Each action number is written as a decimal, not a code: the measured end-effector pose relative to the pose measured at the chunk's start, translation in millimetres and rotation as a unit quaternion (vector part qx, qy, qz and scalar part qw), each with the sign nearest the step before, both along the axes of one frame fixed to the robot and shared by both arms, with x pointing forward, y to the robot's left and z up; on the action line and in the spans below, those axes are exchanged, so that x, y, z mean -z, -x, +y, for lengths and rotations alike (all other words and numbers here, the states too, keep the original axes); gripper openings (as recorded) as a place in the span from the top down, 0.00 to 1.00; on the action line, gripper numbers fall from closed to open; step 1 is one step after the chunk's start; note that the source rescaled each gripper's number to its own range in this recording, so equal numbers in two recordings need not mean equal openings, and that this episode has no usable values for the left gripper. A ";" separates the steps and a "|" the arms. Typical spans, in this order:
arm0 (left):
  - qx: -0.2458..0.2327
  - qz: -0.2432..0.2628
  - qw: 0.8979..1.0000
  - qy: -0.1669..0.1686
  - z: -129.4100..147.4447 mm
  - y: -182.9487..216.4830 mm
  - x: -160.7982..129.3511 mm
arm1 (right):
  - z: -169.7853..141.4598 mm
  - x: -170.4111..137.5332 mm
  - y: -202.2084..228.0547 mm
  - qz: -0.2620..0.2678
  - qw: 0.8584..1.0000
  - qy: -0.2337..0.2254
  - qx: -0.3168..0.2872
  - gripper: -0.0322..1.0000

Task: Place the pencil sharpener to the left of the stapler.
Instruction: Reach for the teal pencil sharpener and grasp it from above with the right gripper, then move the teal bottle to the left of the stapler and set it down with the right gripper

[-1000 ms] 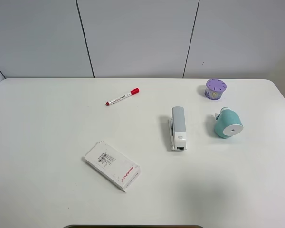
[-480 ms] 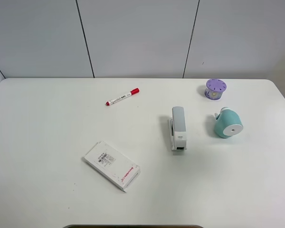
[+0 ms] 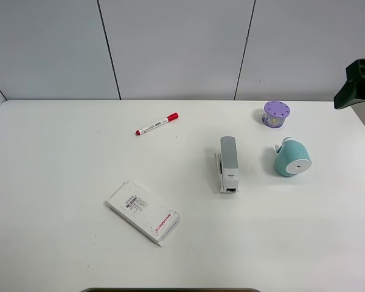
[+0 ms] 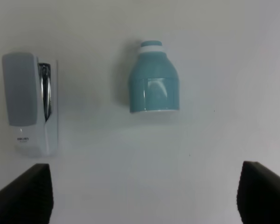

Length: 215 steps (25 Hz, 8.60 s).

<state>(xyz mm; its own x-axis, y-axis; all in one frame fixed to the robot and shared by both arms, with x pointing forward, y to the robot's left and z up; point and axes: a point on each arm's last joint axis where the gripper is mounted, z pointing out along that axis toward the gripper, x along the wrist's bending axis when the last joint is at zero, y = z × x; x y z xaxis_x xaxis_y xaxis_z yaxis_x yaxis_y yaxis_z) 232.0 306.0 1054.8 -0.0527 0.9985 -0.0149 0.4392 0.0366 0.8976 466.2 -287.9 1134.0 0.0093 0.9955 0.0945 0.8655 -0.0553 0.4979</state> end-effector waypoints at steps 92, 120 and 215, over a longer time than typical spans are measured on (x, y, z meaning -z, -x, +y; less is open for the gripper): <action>0.000 0.000 1.000 0.000 0.0 0.0 0.0 | 2.8 241.8 -158.5 0.286 0.957 0.019 -0.046 0.37; 0.000 0.000 1.000 0.000 0.0 0.0 0.0 | 3.6 245.5 -158.6 0.291 0.956 0.011 -0.042 0.97; 0.000 0.000 1.000 0.000 0.0 0.0 0.0 | 280.9 239.5 -126.5 0.242 0.897 0.129 -0.348 0.97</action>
<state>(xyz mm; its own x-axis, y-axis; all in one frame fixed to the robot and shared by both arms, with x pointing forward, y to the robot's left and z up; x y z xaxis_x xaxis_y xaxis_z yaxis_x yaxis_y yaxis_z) 232.0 306.0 1054.8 -0.0527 0.9985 -0.0149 0.4392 0.0366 0.8976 592.7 -7.0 894.5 -0.6443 0.7647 0.0133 0.7642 0.6444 -0.0266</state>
